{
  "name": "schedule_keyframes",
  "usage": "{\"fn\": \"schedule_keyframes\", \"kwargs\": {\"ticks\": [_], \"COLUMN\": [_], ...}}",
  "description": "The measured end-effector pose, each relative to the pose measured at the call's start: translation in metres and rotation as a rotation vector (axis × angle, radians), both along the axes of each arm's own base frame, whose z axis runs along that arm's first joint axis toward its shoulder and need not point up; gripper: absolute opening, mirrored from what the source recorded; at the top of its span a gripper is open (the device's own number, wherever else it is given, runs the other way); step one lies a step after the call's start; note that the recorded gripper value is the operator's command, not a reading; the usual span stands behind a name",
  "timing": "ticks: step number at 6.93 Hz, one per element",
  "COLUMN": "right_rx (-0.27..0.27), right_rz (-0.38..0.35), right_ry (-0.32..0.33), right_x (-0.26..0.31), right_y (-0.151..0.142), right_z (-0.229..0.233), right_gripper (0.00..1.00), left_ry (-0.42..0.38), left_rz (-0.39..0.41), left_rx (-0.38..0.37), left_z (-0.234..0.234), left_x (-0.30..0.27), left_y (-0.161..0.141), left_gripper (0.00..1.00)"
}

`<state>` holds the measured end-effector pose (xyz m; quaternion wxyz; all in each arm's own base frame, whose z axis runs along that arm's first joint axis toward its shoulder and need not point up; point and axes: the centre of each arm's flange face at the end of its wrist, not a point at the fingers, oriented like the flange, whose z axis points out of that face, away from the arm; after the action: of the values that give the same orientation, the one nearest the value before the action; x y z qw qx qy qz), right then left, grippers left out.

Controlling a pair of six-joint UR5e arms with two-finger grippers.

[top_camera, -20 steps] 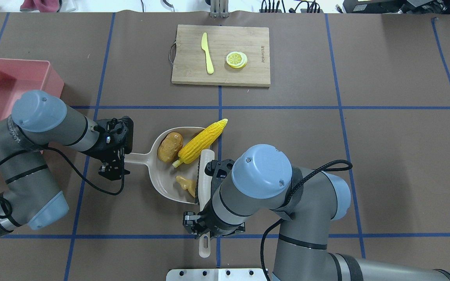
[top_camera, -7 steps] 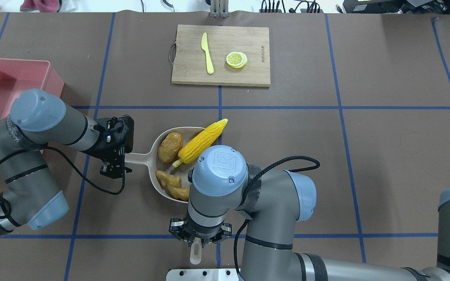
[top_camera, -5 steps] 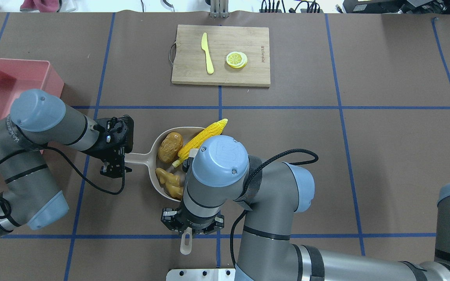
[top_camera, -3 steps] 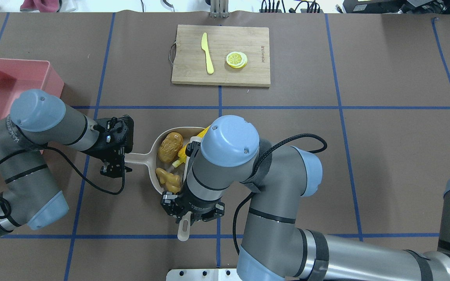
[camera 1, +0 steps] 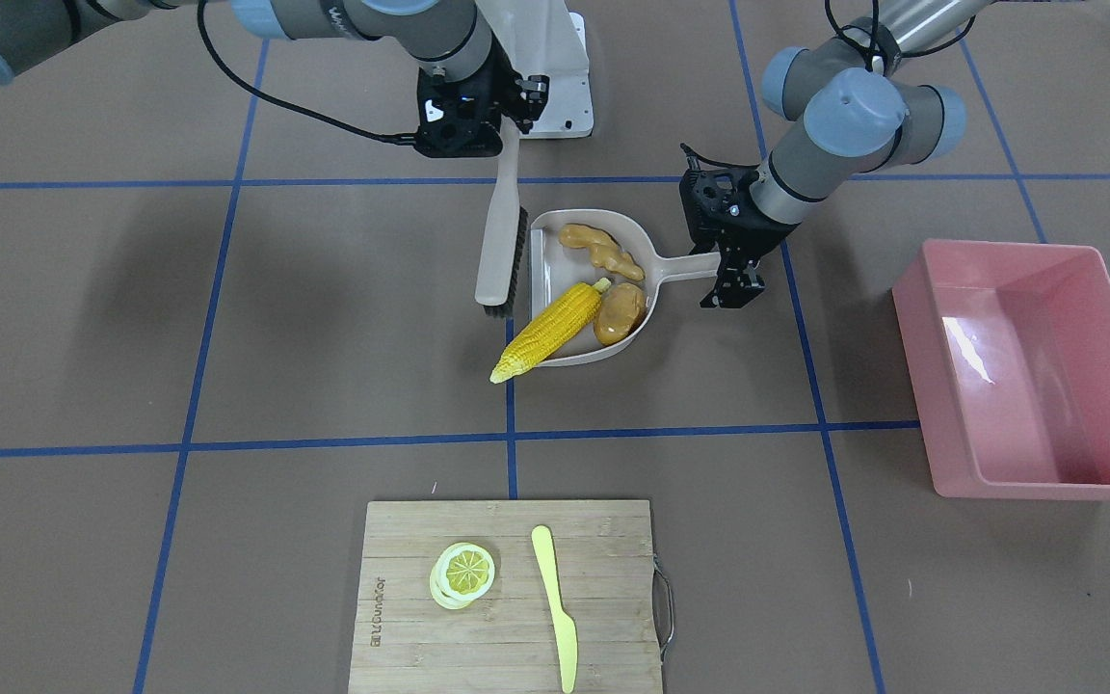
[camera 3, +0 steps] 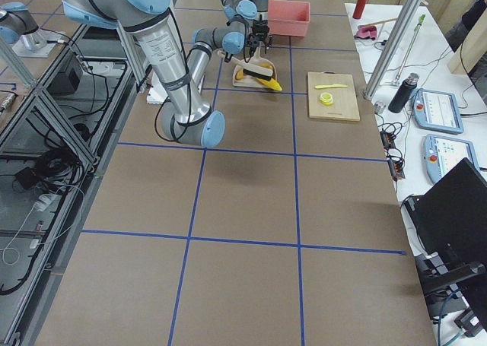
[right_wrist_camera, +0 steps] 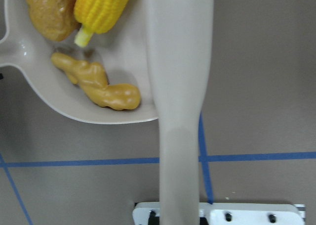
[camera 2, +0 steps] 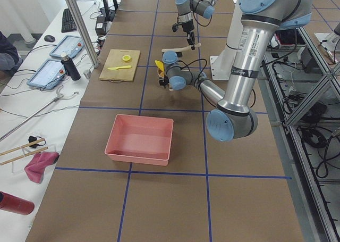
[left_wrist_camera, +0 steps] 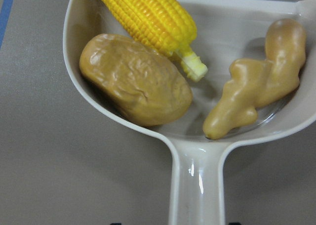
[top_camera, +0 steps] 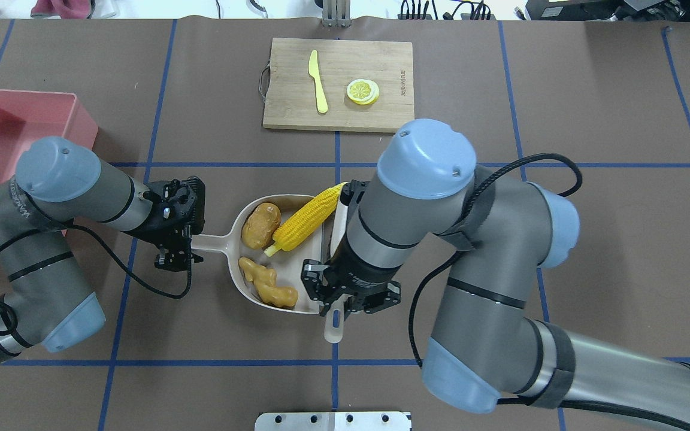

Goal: Sweep and dump trash into bin
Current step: 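Sweep the ginger farther into the dustpan with the brush, then lift the brush away and reposition it beside the dustpan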

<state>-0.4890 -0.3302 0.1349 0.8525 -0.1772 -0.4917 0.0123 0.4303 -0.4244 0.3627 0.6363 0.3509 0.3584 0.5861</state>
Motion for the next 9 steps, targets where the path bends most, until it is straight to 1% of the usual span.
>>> {"fn": "schedule_keyframes", "kwargs": {"ticks": [1,2,3,4,6,7,8,9], "right_rx": [0.027,0.068,0.122,0.173,0.249,0.281,0.307,0.315], "right_rz": [-0.014,-0.032,-0.050,-0.073,-0.111,-0.122,-0.130,-0.133], "right_ry": [0.032,0.065,0.098,0.130,0.191,0.207,0.215,0.223], "right_x": [0.026,0.046,0.061,0.072,0.085,0.097,0.109,0.117], "right_y": [-0.001,-0.008,-0.023,-0.040,-0.072,-0.088,-0.101,-0.108], "right_z": [0.019,0.035,0.049,0.062,0.089,0.102,0.113,0.122], "right_gripper": [0.00,0.00,0.00,0.00,0.00,0.00,0.00,0.00], "left_ry": [-0.001,-0.002,-0.003,-0.002,0.003,0.004,0.005,0.004], "left_rz": [-0.001,-0.002,-0.005,-0.012,-0.025,-0.027,-0.027,-0.027], "left_rx": [0.001,0.002,0.001,-0.009,-0.032,-0.035,-0.036,-0.036], "left_z": [0.000,0.000,0.001,0.000,-0.002,-0.003,-0.003,-0.003], "left_x": [0.001,0.001,0.000,0.000,-0.001,-0.001,-0.001,-0.001], "left_y": [0.000,0.000,-0.001,-0.001,-0.001,-0.001,-0.001,-0.001], "left_gripper": [0.67,0.43,0.29,0.22,0.21,0.21,0.21,0.22]}}
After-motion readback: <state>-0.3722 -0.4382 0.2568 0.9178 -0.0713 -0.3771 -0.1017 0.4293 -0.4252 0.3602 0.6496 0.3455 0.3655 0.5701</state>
